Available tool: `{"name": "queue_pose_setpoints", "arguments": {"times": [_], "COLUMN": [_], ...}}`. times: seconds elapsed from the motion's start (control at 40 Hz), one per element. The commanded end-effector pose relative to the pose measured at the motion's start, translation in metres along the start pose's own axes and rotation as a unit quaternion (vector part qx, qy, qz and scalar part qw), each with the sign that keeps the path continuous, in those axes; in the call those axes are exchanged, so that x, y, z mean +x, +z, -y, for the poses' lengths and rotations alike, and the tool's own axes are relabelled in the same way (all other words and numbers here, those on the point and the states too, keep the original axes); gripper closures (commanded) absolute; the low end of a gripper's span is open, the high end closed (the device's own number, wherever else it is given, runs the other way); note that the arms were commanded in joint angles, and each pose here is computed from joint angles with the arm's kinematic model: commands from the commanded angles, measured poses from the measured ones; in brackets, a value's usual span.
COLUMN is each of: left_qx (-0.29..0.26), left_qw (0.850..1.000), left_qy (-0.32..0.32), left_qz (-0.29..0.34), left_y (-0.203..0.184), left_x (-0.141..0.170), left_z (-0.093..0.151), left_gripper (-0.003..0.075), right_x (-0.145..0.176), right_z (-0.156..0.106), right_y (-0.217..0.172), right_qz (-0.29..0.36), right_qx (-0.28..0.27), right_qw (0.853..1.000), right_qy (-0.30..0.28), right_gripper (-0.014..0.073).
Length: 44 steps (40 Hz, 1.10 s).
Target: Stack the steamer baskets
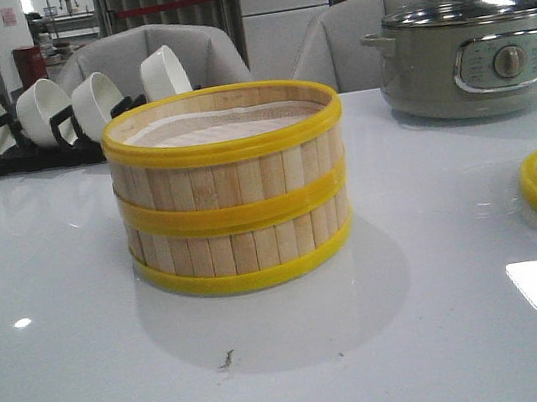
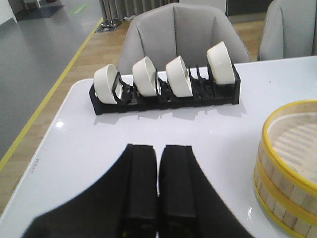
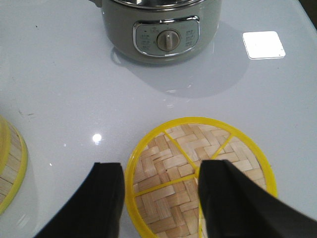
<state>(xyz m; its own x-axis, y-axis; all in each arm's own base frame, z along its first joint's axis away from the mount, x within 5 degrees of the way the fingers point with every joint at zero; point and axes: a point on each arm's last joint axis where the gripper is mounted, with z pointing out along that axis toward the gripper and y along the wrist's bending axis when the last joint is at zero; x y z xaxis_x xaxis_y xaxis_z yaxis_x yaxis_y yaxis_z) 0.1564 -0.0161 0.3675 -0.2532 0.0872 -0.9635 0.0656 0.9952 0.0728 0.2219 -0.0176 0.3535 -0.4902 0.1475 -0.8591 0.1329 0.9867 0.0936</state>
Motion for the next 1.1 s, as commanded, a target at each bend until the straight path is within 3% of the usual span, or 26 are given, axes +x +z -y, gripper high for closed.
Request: {"name": "queue_pose_setpoints", "arguments": {"times": [0.0,1.07], "left_qx": [0.016,0.021], "left_qw": [0.998,0.997], "left_qy": [0.0,0.0], "left_qz": [0.06,0.077], "left_y": [-0.004,-0.0045], "left_x": [-0.0158,-0.019], "left_z": [0.0027,0.0036], "left_gripper": [0.0633,0.0633], "right_x": [-0.0149,-0.0148], "right_z": [-0.0012,-0.0012], "right_y": [-0.0084,-0.0084], "right_qz": [0.052,0.051], "right_qx": [-0.003,-0.003], "right_qw": [0.999,0.999], "right_qy": [-0.008,-0.008], "right_gripper": [0.0152,0.0152]}}
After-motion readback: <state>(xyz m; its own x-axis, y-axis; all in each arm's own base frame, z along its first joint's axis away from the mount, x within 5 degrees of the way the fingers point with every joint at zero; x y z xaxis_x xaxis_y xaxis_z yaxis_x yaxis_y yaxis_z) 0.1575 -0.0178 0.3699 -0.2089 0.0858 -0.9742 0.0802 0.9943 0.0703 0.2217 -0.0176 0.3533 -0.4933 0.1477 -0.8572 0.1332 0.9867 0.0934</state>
